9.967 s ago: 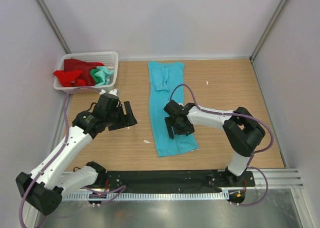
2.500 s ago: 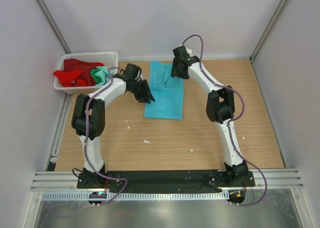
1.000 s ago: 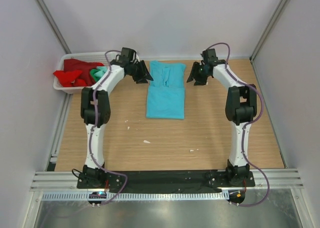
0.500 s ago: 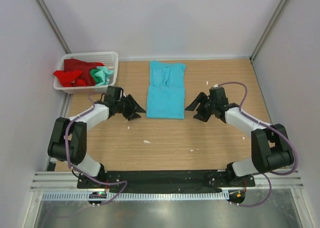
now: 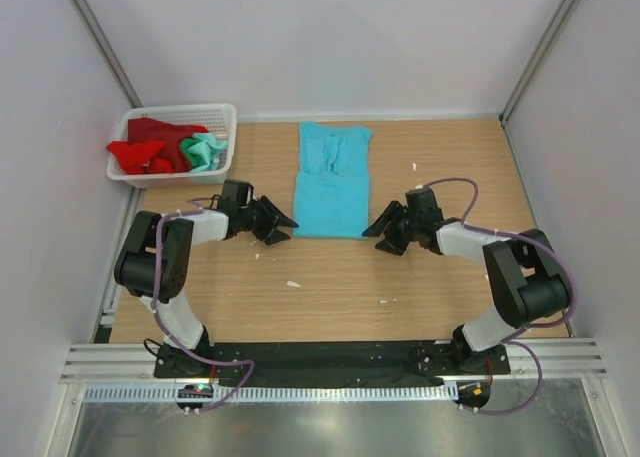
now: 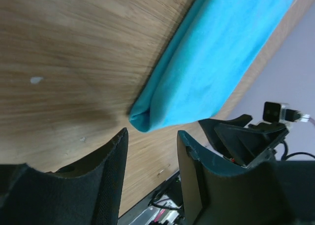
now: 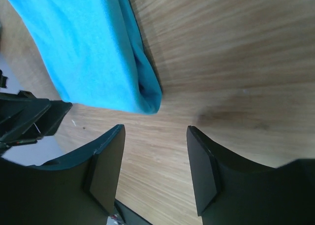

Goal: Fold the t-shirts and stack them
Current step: Fold the tshirt

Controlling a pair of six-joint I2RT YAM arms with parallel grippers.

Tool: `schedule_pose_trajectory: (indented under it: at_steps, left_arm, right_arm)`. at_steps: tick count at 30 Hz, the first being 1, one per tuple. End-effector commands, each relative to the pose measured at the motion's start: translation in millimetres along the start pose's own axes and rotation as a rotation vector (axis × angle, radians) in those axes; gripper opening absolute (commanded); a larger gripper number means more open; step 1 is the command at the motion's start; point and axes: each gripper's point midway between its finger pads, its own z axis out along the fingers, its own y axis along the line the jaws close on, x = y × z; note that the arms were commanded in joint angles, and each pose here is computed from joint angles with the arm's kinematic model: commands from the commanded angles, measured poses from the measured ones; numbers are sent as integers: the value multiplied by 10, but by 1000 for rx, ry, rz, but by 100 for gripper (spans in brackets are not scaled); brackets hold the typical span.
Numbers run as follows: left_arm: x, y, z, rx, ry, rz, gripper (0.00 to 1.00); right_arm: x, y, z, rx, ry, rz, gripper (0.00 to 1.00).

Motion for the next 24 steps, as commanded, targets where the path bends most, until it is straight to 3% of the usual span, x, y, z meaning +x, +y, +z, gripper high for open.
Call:
schedule_pose_trajectory:
  at_steps: [1, 6, 14, 24]
  left_arm:
    - [11, -8, -8, -40, 59, 68, 46]
    - [21, 213, -37, -140, 67, 145, 48]
    - [-20, 320, 83, -182, 121, 218, 47]
    - [-13, 443, 116, -247, 182, 250, 48]
  right_arm:
    - [-39, 120, 52, -20, 50, -120, 58]
    - [-34, 109, 112, -6, 88, -183, 57]
    - [-24, 108, 351, -9, 177, -247, 52]
    - [-21, 2, 372, 33, 200, -258, 51]
